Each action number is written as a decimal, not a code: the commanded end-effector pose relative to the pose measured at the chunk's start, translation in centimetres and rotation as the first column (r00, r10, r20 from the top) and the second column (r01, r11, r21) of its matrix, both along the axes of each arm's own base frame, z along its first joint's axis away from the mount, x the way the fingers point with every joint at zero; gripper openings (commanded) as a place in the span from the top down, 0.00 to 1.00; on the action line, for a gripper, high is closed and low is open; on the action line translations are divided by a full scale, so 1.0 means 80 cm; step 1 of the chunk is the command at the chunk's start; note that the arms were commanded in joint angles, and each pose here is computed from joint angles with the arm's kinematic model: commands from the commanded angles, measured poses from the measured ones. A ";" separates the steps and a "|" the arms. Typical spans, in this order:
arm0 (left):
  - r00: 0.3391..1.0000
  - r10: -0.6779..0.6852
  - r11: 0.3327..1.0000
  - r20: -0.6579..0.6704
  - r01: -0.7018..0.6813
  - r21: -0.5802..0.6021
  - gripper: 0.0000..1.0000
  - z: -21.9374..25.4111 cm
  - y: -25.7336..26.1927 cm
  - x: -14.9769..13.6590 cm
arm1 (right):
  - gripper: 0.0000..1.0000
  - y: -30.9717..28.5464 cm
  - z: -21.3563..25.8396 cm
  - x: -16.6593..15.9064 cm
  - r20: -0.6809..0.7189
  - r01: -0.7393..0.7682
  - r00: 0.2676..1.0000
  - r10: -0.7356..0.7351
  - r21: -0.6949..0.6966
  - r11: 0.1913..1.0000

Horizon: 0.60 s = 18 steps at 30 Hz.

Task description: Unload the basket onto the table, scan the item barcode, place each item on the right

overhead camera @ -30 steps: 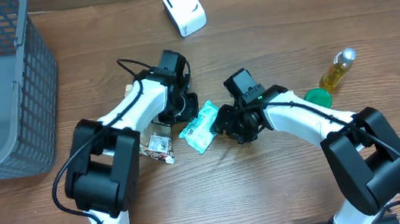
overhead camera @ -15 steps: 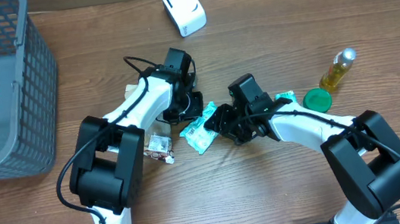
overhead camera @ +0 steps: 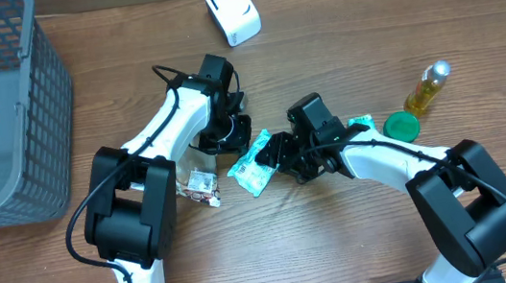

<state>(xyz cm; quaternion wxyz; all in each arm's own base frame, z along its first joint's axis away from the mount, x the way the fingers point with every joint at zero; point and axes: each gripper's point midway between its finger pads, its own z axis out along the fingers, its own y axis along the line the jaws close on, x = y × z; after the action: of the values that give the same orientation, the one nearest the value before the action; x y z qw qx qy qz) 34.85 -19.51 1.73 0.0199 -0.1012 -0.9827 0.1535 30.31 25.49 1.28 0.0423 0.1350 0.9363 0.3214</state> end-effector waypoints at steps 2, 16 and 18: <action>0.999 -0.040 0.999 -0.008 0.040 -0.024 0.92 -0.010 -0.004 -0.005 | 0.45 -0.010 -0.014 -0.012 -0.024 -0.004 1.000 0.003 -0.035 0.999; 0.997 -0.052 0.999 -0.063 0.052 -0.003 0.93 -0.055 -0.006 -0.040 | 0.53 -0.008 -0.011 -0.002 -0.005 0.031 0.999 -0.031 -0.024 0.999; 0.997 -0.051 0.999 -0.063 0.051 -0.004 0.93 -0.055 -0.007 -0.040 | 0.57 -0.006 -0.010 0.000 0.002 0.031 1.000 -0.031 -0.020 0.999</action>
<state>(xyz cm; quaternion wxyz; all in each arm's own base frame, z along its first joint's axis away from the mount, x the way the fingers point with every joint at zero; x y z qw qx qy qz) 34.33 -20.02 -0.19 0.0117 -0.1095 -0.9788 0.1729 30.41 25.35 1.12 0.0457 0.1420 0.9358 0.3195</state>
